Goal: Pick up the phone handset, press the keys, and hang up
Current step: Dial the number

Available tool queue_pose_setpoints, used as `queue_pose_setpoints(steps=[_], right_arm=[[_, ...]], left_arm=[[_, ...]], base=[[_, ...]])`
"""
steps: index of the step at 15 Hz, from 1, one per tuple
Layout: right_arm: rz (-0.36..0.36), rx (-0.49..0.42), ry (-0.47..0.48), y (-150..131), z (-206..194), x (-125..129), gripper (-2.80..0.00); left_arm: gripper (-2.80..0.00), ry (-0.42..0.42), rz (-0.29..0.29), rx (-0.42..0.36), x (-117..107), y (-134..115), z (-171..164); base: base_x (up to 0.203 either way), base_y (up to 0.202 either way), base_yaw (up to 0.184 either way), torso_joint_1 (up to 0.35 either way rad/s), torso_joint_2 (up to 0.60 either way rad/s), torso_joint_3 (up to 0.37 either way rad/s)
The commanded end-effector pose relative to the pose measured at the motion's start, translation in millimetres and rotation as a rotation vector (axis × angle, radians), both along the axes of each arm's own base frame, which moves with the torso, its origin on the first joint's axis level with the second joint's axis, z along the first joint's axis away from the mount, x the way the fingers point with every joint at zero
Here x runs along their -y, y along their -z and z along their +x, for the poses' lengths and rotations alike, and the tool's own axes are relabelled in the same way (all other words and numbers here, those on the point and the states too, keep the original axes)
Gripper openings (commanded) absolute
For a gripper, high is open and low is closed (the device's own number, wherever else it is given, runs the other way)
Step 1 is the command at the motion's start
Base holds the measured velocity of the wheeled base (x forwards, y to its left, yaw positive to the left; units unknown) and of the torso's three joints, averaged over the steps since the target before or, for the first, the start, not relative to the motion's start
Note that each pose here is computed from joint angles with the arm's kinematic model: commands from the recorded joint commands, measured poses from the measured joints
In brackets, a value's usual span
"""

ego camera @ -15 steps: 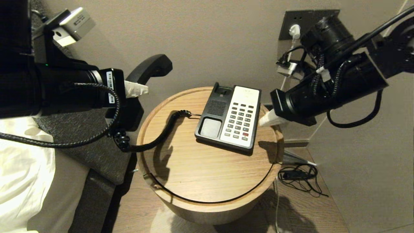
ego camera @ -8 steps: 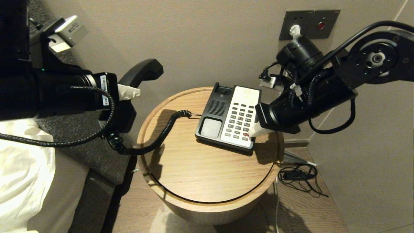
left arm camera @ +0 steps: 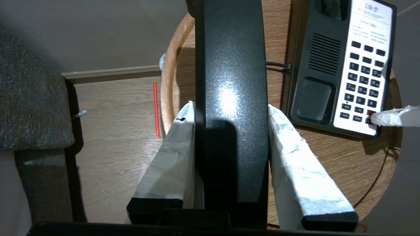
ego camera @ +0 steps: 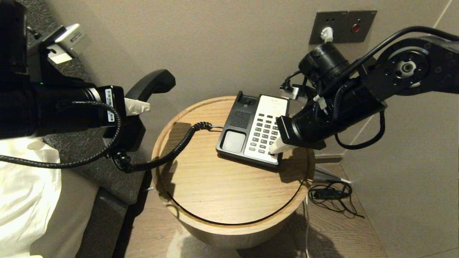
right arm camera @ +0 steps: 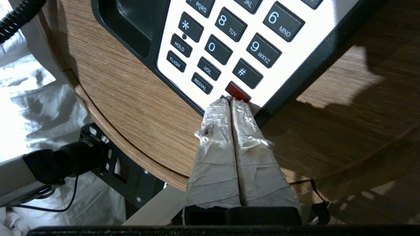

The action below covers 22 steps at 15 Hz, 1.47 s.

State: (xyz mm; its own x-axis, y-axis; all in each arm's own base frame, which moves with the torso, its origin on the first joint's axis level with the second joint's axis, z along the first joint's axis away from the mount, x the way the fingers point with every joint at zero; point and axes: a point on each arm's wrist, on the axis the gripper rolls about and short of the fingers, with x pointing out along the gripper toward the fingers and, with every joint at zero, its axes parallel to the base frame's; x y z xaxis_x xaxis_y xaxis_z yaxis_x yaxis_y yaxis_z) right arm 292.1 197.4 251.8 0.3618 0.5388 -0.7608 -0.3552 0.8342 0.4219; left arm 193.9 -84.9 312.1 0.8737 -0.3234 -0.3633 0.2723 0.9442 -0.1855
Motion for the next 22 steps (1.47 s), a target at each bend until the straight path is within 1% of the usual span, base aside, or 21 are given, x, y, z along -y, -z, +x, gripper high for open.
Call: queue_pose_setpoints(steps=[1,10,13,15,17,19,22], right_arm=[[-0.005,-0.010,0.001,3,2,-1,-2.80],[-0.030,-0.020,0.008,9,3,-2,-2.80],[-0.030,-0.002,0.011,8,4,-2,-2.80],[-0.008,0.026,0.008,-7,-3,0,-2.80],[0.016,0.058,-0.008,-27,-17,3,-2.80],[0.026,0.060,-0.016,-44,-31,9,-2.80],[0.029,0.066,-0.010,-52,-40,15,-2.80]], left_arm=[[-2.80,-0.004,-0.001,-0.001,-1,0,-1],[-2.80,-0.003,-0.005,0.004,-2,-1,-4],[-2.80,-0.002,-0.002,-0.001,-3,1,-6],[-2.80,-0.002,-0.006,-0.001,-3,1,-7],[-2.80,-0.009,-0.025,0.004,-4,-2,-8],[-2.80,-0.008,-0.024,0.000,-4,-1,-9],[-2.80,0.002,-0.021,-0.008,-2,1,-7]], base=[[0.000,0.000,0.000,0.000,0.00,0.000],[0.000,0.000,0.000,0.000,0.00,0.000],[0.000,0.000,0.000,0.000,0.00,0.000],[0.000,0.000,0.000,0.000,0.00,0.000],[0.000,0.000,0.000,0.000,0.00,0.000],[0.000,0.000,0.000,0.000,0.00,0.000],[0.000,0.000,0.000,0.000,0.00,0.000]])
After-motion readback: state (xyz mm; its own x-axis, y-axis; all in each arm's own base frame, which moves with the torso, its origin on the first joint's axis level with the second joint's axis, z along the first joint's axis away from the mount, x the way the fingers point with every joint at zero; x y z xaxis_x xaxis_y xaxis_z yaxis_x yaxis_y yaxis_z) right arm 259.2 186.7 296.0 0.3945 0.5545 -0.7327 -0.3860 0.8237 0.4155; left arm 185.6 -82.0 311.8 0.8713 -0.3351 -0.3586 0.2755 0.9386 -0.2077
